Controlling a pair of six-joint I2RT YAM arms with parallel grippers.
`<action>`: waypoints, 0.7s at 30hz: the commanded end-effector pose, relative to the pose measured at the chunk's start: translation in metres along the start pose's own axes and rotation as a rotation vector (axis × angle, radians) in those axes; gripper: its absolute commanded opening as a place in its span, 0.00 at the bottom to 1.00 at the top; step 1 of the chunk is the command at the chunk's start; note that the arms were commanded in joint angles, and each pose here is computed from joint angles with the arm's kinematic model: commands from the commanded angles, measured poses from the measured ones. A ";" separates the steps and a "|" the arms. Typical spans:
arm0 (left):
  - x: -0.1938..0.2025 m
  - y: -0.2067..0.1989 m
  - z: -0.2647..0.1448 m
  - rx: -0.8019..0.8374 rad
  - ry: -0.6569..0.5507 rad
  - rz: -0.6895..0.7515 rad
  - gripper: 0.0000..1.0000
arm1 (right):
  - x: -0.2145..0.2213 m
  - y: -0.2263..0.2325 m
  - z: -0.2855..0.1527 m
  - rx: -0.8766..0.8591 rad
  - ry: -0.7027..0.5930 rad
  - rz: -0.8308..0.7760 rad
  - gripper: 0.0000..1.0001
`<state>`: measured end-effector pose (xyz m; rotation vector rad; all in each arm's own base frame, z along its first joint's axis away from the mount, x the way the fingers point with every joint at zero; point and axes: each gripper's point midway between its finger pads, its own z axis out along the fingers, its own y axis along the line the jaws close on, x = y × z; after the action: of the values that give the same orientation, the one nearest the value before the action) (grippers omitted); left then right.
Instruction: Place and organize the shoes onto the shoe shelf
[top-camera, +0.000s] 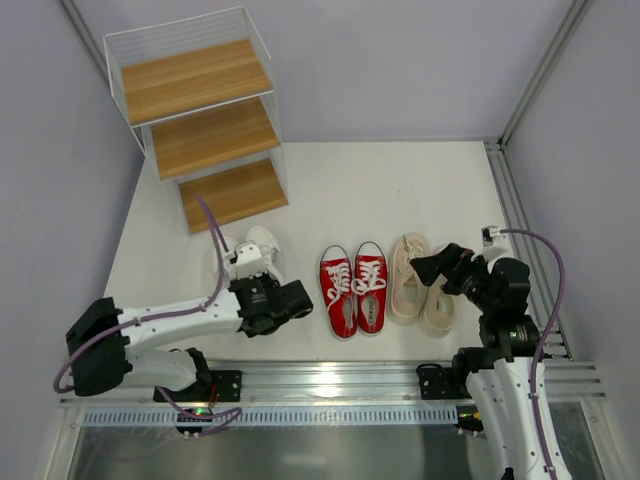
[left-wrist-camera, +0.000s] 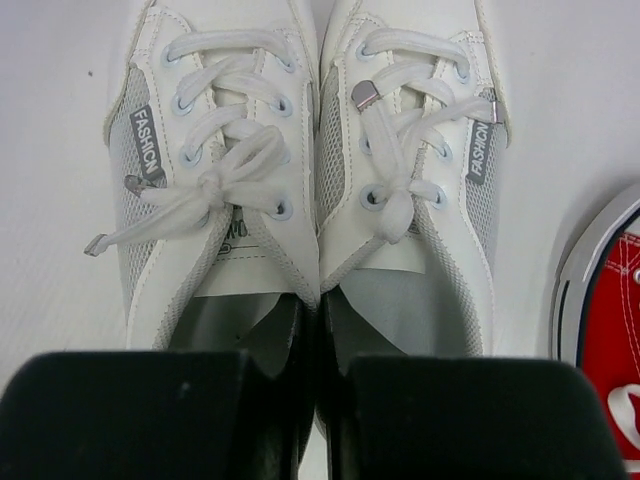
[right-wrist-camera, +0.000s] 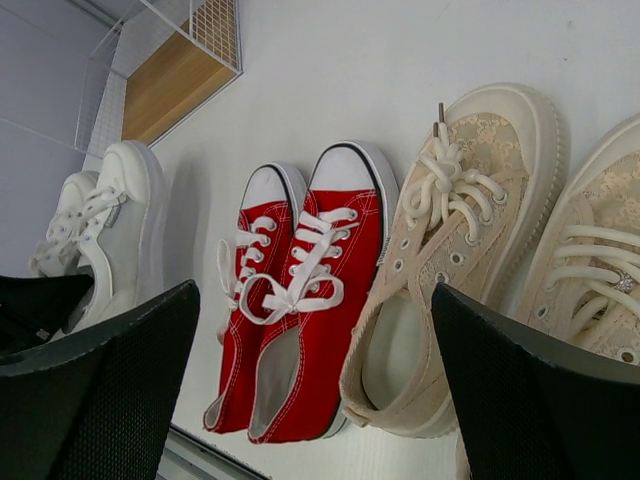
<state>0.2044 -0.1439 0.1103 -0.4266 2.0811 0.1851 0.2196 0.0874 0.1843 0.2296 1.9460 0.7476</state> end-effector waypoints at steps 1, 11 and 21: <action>-0.063 -0.007 0.014 0.047 -0.199 -0.039 0.00 | -0.008 0.007 0.003 -0.038 -0.025 -0.012 0.97; -0.112 -0.018 0.058 0.146 -0.218 -0.043 0.00 | -0.009 0.007 0.011 -0.055 -0.018 -0.002 0.97; -0.160 -0.034 0.117 0.101 -0.278 -0.094 0.00 | -0.005 0.006 0.017 -0.068 0.008 -0.001 0.97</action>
<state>0.3334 -0.0964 0.1056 -0.2947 2.0579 0.2092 0.2317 0.0938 0.1765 0.2200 1.9656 0.7984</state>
